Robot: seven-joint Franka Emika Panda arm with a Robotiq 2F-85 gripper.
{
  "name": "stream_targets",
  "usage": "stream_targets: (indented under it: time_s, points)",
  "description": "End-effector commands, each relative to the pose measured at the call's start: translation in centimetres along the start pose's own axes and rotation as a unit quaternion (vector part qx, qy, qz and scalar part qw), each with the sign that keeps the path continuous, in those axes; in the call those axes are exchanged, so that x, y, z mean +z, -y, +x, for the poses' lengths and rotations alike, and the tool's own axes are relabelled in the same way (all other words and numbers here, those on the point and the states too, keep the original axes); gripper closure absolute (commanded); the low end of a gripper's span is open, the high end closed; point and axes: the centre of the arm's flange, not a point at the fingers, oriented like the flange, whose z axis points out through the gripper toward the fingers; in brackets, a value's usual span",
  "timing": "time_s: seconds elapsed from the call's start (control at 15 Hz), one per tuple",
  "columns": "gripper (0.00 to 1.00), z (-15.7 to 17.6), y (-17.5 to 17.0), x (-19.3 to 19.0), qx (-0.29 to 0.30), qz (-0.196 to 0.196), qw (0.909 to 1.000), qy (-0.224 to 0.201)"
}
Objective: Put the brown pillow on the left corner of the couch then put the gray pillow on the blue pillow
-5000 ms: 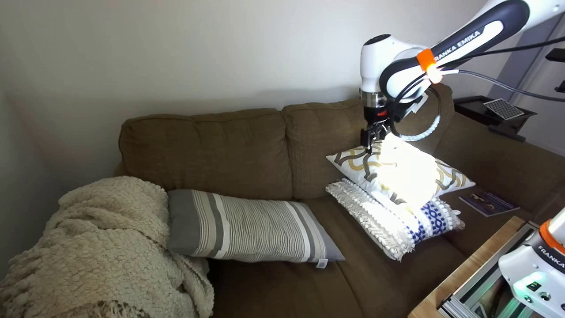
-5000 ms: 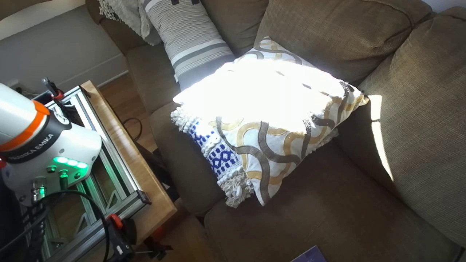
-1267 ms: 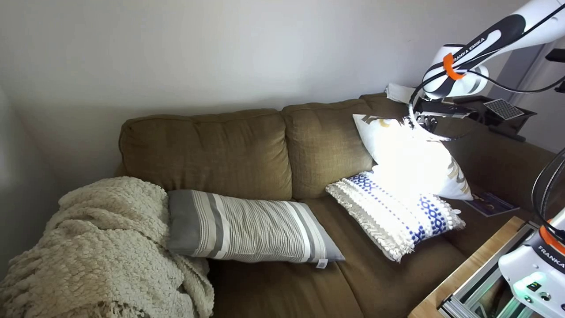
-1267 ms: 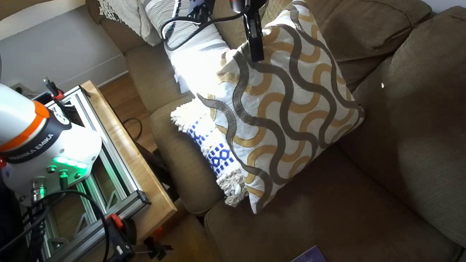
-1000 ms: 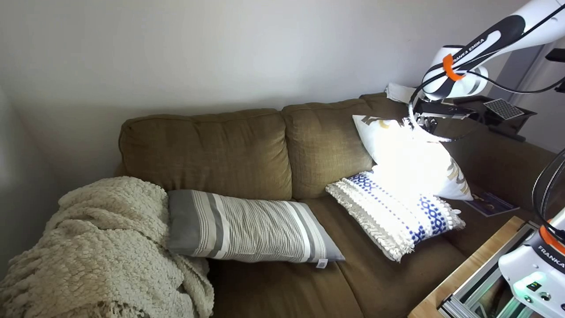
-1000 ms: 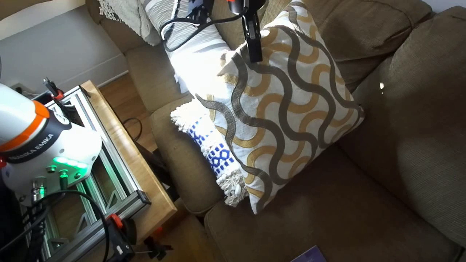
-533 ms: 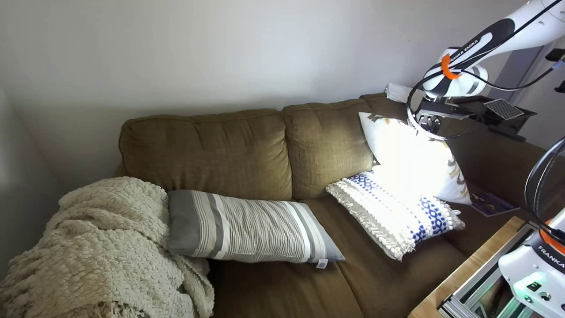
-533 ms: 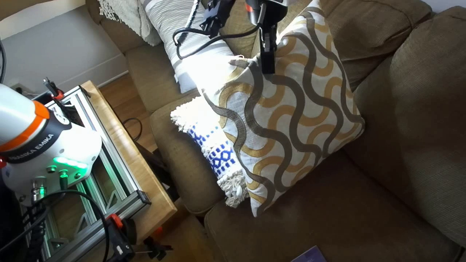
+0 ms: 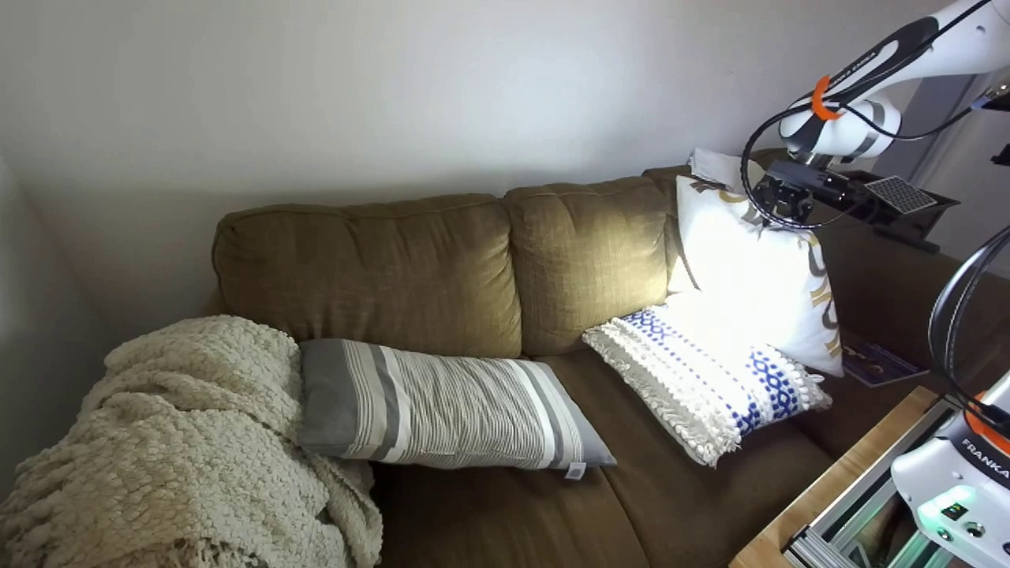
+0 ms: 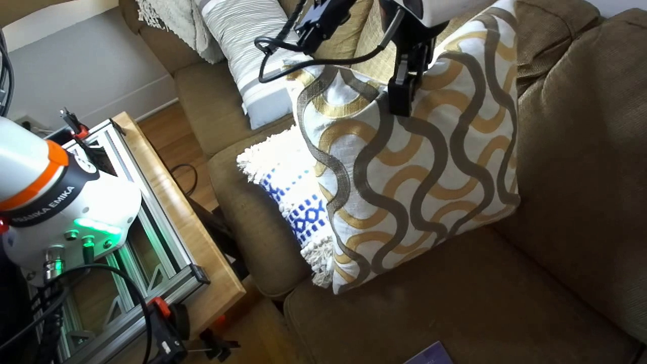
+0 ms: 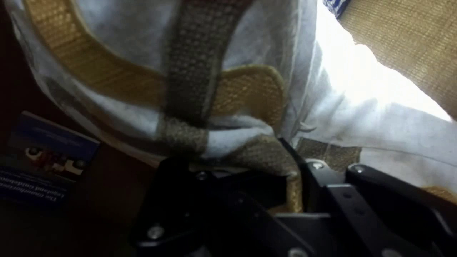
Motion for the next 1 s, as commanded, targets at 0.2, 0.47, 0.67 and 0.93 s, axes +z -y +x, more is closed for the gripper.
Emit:
stream_targets:
  time_s: [0.2, 0.47, 0.67, 0.93]
  points:
    - [1.00, 4.2, -2.7, -3.6, 0.120, 0.067, 0.9888, -0.058]
    - [1.00, 5.4, -2.7, -2.7, 0.135, 0.082, 0.9855, -0.061]
    - [1.00, 6.8, -2.9, -2.4, 0.144, 0.097, 0.9821, -0.072]
    - [1.00, 9.5, -4.1, -2.2, 0.180, 0.111, 0.9721, -0.102]
